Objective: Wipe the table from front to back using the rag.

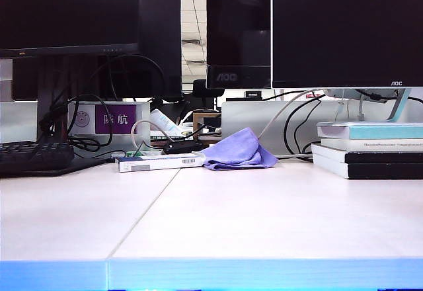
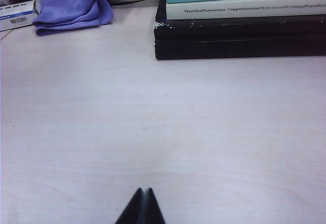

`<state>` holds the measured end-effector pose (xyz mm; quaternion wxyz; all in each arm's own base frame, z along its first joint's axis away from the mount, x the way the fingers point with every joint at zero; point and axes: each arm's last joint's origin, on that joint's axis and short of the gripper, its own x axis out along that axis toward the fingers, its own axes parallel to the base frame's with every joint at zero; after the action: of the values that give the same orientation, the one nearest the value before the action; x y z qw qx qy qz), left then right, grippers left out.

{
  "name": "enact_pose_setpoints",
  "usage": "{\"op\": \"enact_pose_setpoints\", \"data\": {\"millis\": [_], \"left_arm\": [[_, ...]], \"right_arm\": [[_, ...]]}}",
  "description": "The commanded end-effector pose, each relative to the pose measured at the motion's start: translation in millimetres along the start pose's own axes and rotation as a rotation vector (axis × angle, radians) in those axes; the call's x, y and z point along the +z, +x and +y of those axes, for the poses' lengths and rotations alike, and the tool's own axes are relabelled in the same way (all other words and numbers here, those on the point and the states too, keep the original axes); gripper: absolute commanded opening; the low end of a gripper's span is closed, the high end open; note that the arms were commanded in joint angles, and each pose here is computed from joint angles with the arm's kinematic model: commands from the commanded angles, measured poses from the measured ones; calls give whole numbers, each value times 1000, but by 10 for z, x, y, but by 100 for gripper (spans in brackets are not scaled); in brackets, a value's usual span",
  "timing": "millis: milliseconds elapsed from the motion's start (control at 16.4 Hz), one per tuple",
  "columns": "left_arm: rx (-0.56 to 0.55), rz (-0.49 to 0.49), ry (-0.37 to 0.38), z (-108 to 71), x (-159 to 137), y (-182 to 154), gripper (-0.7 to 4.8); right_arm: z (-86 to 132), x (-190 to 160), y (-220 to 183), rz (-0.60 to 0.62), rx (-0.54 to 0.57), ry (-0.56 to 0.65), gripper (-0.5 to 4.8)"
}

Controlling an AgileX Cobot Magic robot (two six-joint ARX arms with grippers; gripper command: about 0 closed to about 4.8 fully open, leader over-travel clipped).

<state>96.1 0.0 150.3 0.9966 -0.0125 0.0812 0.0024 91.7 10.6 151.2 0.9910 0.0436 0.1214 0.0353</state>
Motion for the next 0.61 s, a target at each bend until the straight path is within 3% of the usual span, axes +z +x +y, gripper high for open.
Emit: {"op": "enact_pose_setpoints", "data": {"millis": [61,305,488,549,610], "left_arm": [[2,19,-9,2,-24,1,-5],[6,19,-9,3,-24,1,-5],[3,-85,-28,1,87,-7,-5],[13,-131,-67,3,156,-24,-5],[45,-183,-155,11,320,-87,-5]], "right_arm": [[-2,-9,3,1,-5,3,0],[-2,-8,3,0,-5,3,-1],[10,110,-17,-94,8,50,-1],[12,163,-34,-125,2,65,-1],[9,311,-100,-194,-42,89,-1]]}}
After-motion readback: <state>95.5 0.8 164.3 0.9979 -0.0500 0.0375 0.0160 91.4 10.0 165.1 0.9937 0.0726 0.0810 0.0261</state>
